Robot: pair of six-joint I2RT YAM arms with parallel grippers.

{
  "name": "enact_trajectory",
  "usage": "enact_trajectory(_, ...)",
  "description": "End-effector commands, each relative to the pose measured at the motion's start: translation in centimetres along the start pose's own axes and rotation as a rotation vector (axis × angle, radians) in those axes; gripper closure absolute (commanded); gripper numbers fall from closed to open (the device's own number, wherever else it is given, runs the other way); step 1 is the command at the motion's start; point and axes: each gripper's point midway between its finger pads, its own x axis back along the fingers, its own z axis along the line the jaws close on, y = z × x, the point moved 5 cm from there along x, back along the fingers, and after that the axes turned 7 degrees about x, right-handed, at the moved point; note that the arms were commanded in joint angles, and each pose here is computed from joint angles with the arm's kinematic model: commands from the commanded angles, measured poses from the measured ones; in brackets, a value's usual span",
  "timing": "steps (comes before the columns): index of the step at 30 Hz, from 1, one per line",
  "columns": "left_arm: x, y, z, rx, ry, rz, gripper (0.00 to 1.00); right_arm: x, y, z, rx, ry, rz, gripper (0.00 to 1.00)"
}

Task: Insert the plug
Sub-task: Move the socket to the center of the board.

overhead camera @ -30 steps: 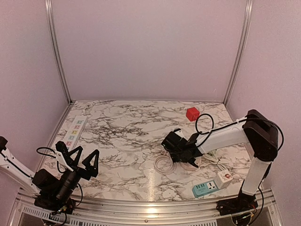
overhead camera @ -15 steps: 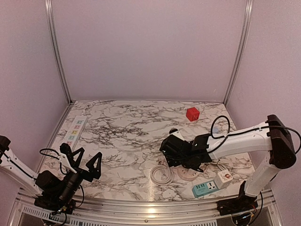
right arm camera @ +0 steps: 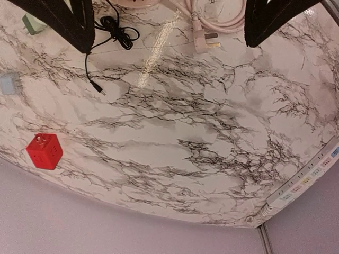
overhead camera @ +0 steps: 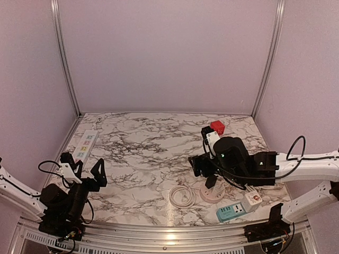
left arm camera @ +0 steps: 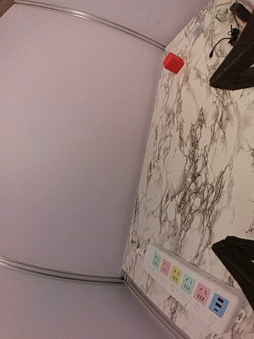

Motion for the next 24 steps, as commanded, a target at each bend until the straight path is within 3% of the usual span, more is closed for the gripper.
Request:
enact_trajectory(1, -1.7, 1.4, 0.3, 0.009, 0.116, -0.004, 0.01, 2.3, 2.1, 3.3, -0.036, 0.285, -0.102, 0.08)
enact_trajectory(11, -7.8, 8.5, 5.4, -0.066, 0.423, -0.034, 0.01, 3.6, 2.0, 4.2, -0.038, 0.36, -0.125, 0.08)
enact_trajectory(15, -12.0, 8.2, 7.8, -0.178, 0.541, 0.12, 0.01, 4.9, 2.5, 4.0, -0.045, 0.363, -0.163, 0.09)
enact_trajectory(19, -16.9, 5.7, 10.3, -0.107, 0.517, 0.339, 0.01, 5.7, 2.9, 3.5, -0.053, 0.353, -0.193, 0.09)
enact_trajectory(24, -19.8, 4.5, 13.6, -0.075, 0.572, 0.459, 0.01, 6.3, 3.3, 3.1, -0.065, 0.352, -0.216, 0.09)
